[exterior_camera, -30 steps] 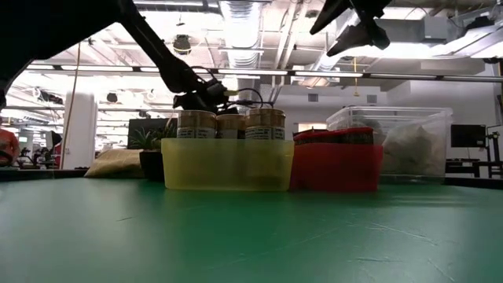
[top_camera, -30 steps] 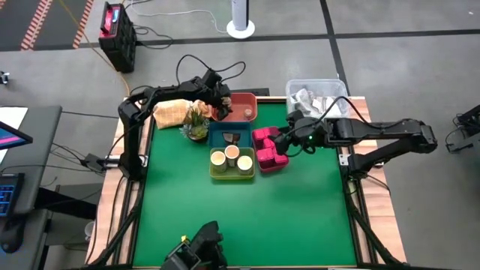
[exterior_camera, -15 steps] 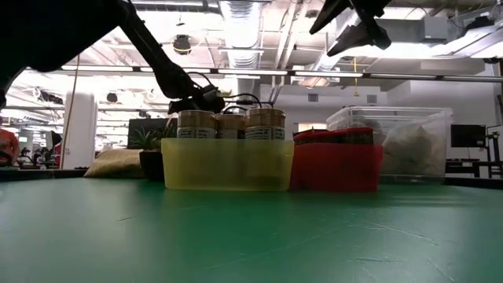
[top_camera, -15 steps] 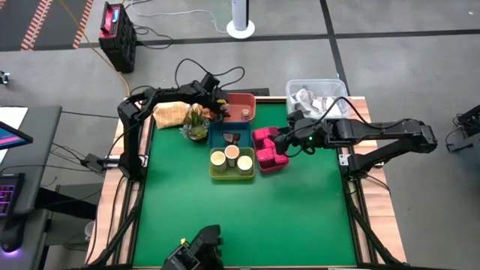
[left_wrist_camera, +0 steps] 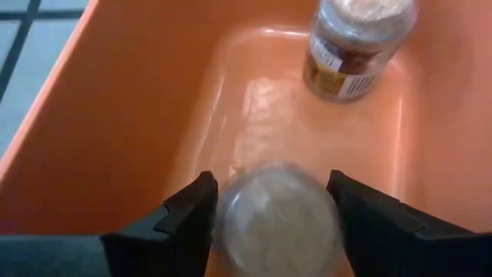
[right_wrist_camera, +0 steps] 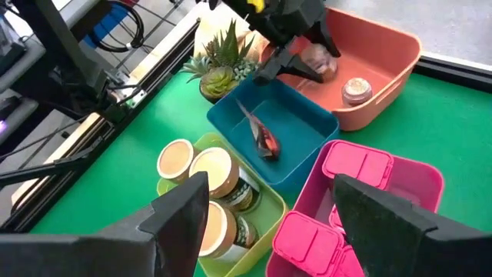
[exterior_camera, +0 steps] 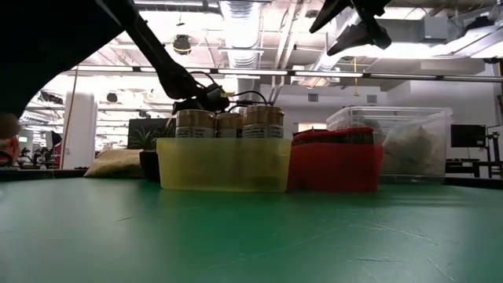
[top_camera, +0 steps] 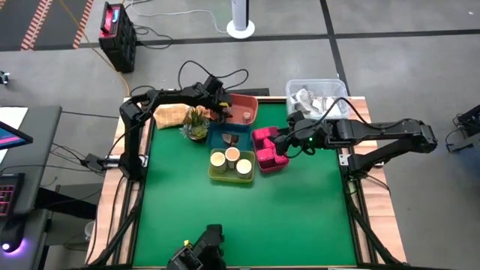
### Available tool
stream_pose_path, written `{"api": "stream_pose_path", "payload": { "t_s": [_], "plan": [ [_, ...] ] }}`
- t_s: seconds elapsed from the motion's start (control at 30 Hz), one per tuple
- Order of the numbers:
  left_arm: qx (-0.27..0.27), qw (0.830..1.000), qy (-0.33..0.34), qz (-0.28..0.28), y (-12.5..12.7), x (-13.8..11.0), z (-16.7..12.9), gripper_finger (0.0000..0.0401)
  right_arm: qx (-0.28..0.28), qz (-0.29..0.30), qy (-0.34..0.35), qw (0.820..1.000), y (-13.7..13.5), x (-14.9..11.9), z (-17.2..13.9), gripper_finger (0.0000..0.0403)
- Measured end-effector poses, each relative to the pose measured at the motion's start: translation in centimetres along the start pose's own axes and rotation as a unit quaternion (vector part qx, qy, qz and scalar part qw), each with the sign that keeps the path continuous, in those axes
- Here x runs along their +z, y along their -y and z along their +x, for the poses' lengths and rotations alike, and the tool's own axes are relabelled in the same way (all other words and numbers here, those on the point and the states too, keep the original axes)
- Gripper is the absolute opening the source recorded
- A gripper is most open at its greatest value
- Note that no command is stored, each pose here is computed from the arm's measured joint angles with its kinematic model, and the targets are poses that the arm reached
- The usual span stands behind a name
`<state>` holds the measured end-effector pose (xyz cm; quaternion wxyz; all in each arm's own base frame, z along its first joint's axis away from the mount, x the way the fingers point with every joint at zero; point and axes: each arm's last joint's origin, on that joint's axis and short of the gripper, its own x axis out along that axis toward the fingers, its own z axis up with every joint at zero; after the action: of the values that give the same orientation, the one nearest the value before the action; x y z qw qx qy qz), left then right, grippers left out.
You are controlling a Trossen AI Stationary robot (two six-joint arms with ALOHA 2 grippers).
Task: Sort spices by type
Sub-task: Put the right brown seasoning bottle into the orange bin
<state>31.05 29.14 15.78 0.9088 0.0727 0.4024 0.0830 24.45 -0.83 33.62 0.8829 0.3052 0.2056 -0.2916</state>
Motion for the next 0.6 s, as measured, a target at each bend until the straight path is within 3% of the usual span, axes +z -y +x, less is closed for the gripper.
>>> {"api": "stream_pose_path", "payload": {
  "t_s": [0.23, 0.4, 0.6],
  "plan": [
    [0.011, 1.0, -0.017, -0.018, -0.3, 0.2, -0.2, 0.0234, 0.0, 0.0, 0.0, 1.0, 0.0, 0.0, 0.0, 0.0301],
    [0.034, 0.999, -0.004, -0.03, -1.4, 1.7, -0.9, 0.0229, -0.002, -0.005, -0.002, 1.0, 0.1, 0.0, -0.1, 0.0301],
    [0.021, 0.997, 0.004, -0.073, -1.8, 3.4, -1.7, 0.0228, -0.012, -0.009, -0.002, 1.0, 1.0, 0.4, -1.3, 0.0301]
  ]
}}
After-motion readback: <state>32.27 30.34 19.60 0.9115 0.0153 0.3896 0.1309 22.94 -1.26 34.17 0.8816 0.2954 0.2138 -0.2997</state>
